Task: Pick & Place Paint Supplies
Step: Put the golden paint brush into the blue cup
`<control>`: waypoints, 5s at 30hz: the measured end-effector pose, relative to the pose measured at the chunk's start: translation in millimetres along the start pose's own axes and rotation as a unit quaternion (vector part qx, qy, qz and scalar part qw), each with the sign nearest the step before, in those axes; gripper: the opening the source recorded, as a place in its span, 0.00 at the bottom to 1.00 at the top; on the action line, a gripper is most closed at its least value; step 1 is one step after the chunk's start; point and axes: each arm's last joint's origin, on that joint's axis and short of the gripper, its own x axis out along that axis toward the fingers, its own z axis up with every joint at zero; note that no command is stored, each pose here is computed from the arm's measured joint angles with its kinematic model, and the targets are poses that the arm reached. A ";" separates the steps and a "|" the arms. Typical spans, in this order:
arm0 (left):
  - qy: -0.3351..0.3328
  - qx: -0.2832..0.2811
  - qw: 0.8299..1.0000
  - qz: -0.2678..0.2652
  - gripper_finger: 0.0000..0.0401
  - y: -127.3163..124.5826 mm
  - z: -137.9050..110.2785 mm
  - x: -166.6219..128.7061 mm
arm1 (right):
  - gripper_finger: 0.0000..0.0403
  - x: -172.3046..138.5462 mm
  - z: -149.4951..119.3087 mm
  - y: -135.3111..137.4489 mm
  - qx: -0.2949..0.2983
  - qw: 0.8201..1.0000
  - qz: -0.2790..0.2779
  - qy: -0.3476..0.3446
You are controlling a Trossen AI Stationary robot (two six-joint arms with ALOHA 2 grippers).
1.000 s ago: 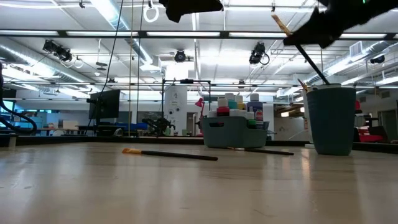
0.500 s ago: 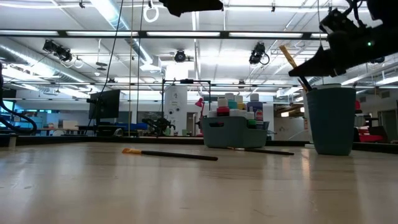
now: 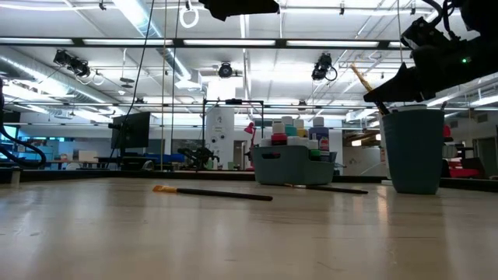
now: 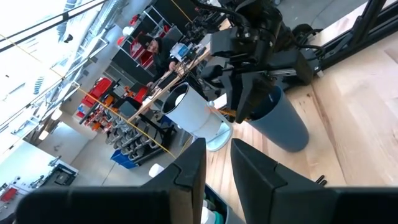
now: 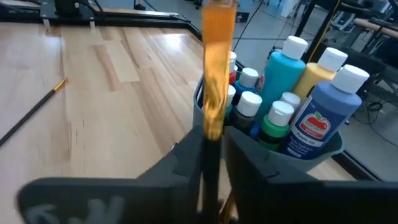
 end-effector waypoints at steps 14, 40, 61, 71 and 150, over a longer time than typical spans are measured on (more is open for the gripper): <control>0.037 -0.028 0.999 -0.007 0.22 -4.5 -7.6 -0.2 | 0.39 -2.1 22.6 -1.1 -0.006 0.996 -0.004 -0.094; 0.041 -0.139 0.974 -0.175 0.19 39.0 -50.8 -68.5 | 0.40 6.5 95.3 23.6 0.016 0.960 0.190 -0.204; 0.142 -0.326 0.897 -0.263 0.20 -12.5 -173.7 -88.6 | 0.40 54.6 89.8 65.4 0.015 0.972 0.201 -0.123; 0.167 -0.319 0.892 -0.274 0.21 -29.5 -187.3 -74.7 | 0.40 61.3 90.3 64.5 0.032 0.966 0.218 -0.135; -0.176 0.554 0.801 -0.147 0.01 -6.4 -29.7 7.1 | 0.40 88.8 67.8 63.5 0.325 0.834 0.441 0.066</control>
